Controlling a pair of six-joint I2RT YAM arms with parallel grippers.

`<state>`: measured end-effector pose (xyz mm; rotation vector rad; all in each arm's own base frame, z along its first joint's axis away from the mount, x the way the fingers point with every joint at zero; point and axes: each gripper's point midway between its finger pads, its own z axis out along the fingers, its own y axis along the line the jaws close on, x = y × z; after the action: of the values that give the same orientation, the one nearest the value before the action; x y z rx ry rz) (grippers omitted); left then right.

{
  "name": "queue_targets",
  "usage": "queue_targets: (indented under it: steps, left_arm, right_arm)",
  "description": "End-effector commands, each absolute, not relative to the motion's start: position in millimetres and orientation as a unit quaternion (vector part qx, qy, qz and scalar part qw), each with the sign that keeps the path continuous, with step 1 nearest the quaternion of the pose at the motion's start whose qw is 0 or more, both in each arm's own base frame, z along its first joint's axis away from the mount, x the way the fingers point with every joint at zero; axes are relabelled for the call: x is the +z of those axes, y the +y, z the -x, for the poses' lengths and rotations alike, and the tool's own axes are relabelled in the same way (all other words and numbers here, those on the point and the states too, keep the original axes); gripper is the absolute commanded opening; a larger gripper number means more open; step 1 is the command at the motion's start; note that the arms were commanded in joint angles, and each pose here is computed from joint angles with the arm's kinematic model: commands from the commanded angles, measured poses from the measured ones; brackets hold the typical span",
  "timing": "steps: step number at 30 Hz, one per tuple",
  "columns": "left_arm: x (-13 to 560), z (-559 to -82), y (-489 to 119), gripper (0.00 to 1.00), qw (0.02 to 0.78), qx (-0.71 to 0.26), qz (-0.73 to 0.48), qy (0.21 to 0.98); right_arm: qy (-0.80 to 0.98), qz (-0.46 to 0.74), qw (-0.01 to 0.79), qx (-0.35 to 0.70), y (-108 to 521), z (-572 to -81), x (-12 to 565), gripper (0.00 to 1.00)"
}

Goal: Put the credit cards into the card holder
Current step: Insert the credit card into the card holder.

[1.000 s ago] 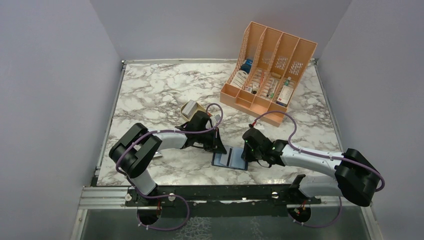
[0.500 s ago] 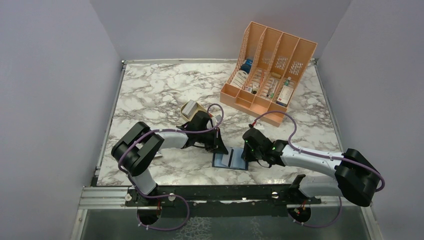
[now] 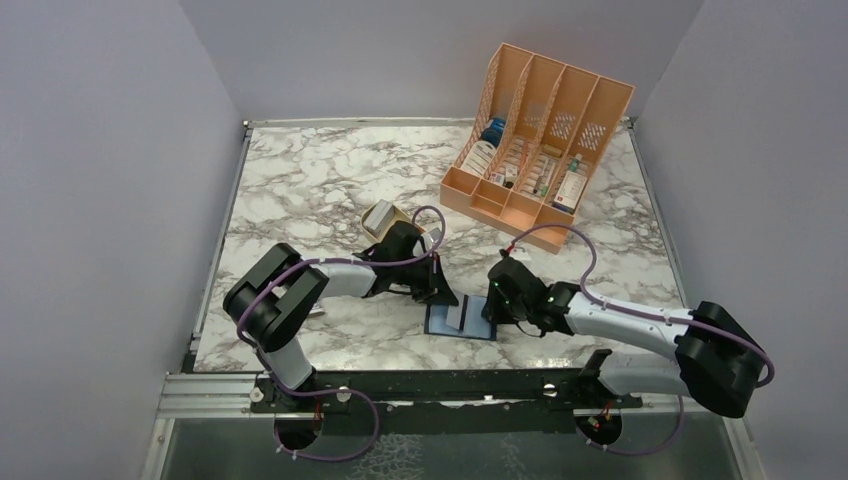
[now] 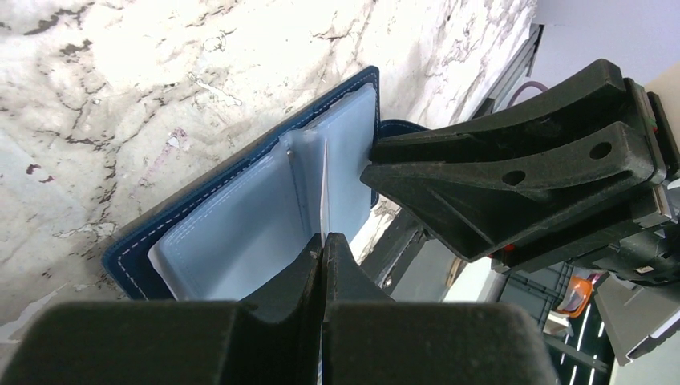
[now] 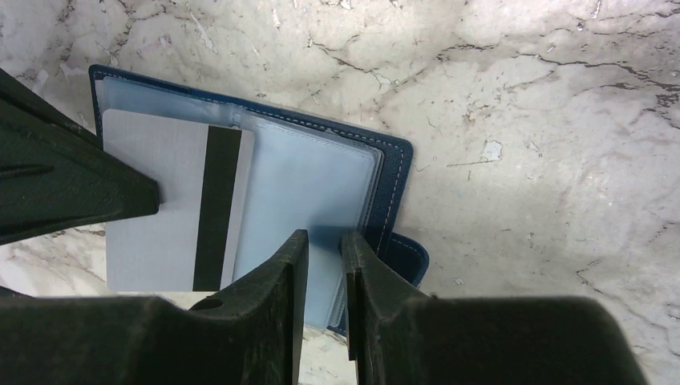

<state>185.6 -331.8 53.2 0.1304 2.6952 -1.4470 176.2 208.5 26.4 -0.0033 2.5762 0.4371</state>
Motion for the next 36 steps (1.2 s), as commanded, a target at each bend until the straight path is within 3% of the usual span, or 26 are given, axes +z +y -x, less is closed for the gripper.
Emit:
queue_targets:
  steps: [1,28,36]
  left_arm:
    - [45.7,-189.8,-331.1,0.0,0.054,-0.466,-0.028,0.882]
    - [17.9,-182.5,-322.1,0.0,0.053,-0.444,-0.04,0.894]
    - [16.7,-173.6,-322.4,0.0,0.021,-0.439,-0.09,0.894]
  right_arm:
    - [0.951,-0.001,0.258,0.173,207.8,-172.0,25.9,0.24]
    - [0.948,-0.008,0.257,0.186,211.2,-171.0,31.3,0.27]
    - [0.948,-0.006,0.259,0.185,210.3,-171.4,33.3,0.25]
